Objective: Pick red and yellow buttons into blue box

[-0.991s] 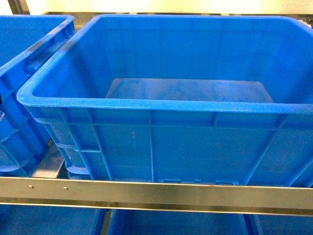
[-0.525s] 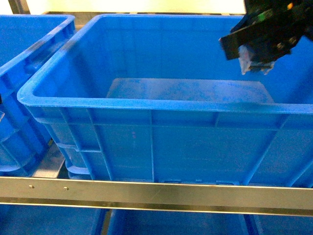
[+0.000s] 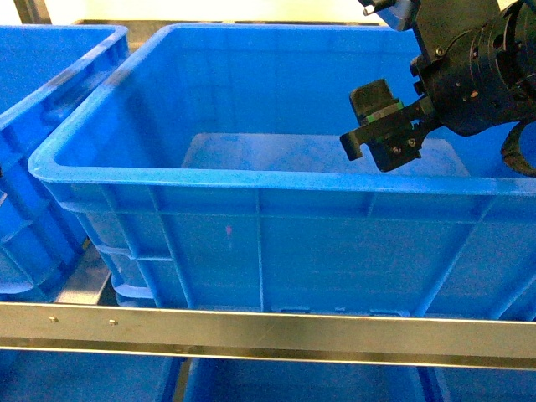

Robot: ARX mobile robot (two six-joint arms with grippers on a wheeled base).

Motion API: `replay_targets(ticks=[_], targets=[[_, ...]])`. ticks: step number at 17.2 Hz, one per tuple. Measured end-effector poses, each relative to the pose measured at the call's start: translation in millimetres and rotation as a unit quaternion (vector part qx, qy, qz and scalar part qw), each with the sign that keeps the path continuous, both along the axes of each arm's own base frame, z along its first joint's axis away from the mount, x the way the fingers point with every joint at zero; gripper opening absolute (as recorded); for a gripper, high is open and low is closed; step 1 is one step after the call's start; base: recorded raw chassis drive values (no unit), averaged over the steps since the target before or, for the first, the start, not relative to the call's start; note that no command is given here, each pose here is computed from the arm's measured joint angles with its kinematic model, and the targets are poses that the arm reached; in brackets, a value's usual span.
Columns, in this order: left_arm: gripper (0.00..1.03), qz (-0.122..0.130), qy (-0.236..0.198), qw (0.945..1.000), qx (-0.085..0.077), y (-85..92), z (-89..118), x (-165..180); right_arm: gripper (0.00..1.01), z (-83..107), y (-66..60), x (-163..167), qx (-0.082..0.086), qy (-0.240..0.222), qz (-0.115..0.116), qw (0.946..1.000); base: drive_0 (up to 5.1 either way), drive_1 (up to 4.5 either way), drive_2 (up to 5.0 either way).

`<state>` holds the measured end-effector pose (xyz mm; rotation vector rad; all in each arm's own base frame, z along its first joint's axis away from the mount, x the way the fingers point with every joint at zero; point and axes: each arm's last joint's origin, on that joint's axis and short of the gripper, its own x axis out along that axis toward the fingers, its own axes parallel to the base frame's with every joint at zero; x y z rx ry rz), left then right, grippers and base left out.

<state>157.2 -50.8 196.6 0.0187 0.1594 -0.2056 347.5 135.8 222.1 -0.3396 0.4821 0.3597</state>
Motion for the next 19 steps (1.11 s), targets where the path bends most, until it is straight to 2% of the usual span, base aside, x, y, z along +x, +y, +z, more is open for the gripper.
replay_targets(ticks=[2,3,4,5,6,7,8,9,10,11,12,14,15,17,18,19], targets=[[0.25,0.000,0.000,1.0000,0.000,0.0,0,0,0.83,3.3,-1.7,2,0.007,-0.013,-0.002,0.9999,0.0,0.00,0.0],[0.25,0.000,0.000,1.0000,0.000,0.0,0,0,0.96,9.3,-5.4,0,0.015,-0.045,-0.010,0.9988,0.0,0.00,0.0],[0.25,0.000,0.000,1.0000,0.000,0.0,0,0,1.00,16.0,-12.6,-3,0.023,-0.068,-0.018,0.9972,0.0,0.00,0.0],[0.25,0.000,0.000,1.0000,0.000,0.0,0,0,0.97,27.0,-25.6,-10,0.034,-0.106,-0.032,0.9932,0.0,0.00,0.0],[0.25,0.000,0.000,1.0000,0.000,0.0,0,0,0.98,40.0,-41.7,-19,0.044,-0.140,-0.050,0.9879,0.0,0.00,0.0],[0.25,0.000,0.000,1.0000,0.000,0.0,0,0,0.98,55.3,-61.1,-35,0.058,-0.183,-0.068,0.9790,0.0,0.00,0.0],[0.25,0.000,0.000,1.0000,0.000,0.0,0,0,0.98,65.0,-78.2,-52,0.065,-0.219,-0.086,0.9699,0.0,0.00,0.0],[0.25,0.000,0.000,1.0000,0.000,0.0,0,0,0.98,71.0,-96.7,-73,0.068,-0.228,-0.101,0.9660,0.0,0.00,0.0],[0.25,0.000,0.000,1.0000,0.000,0.0,0,0,0.98,74.6,-113.4,-94,0.076,-0.246,-0.119,0.9590,0.0,0.00,0.0],[0.25,0.000,0.000,1.0000,0.000,0.0,0,0,0.98,76.4,-130.0,-119,0.082,-0.270,-0.149,0.9476,0.0,0.00,0.0],[0.25,0.000,0.000,1.0000,0.000,0.0,0,0,0.98,75.6,-139.4,-139,0.089,-0.283,-0.163,0.9409,0.0,0.00,0.0],[0.25,0.000,0.000,1.0000,0.000,0.0,0,0,0.98,59.8,-149.5,-182,0.120,-0.309,-0.183,0.9254,0.0,0.00,0.0],[0.25,0.000,0.000,1.0000,0.000,0.0,0,0,0.98,45.7,-147.3,-199,0.133,-0.294,-0.185,0.9283,0.0,0.00,0.0],[0.25,0.000,0.000,1.0000,0.000,0.0,0,0,0.98,15.9,-134.6,-226,0.134,-0.270,-0.185,0.9356,0.0,0.00,0.0],[0.25,0.000,0.000,1.0000,0.000,0.0,0,0,0.98,14.4,-131.6,-231,0.135,-0.279,-0.183,0.9329,0.0,0.00,0.0],[0.25,0.000,0.000,1.0000,0.000,0.0,0,0,0.98,19.8,-132.5,-233,0.136,-0.294,-0.189,0.9269,0.0,0.00,0.0]])
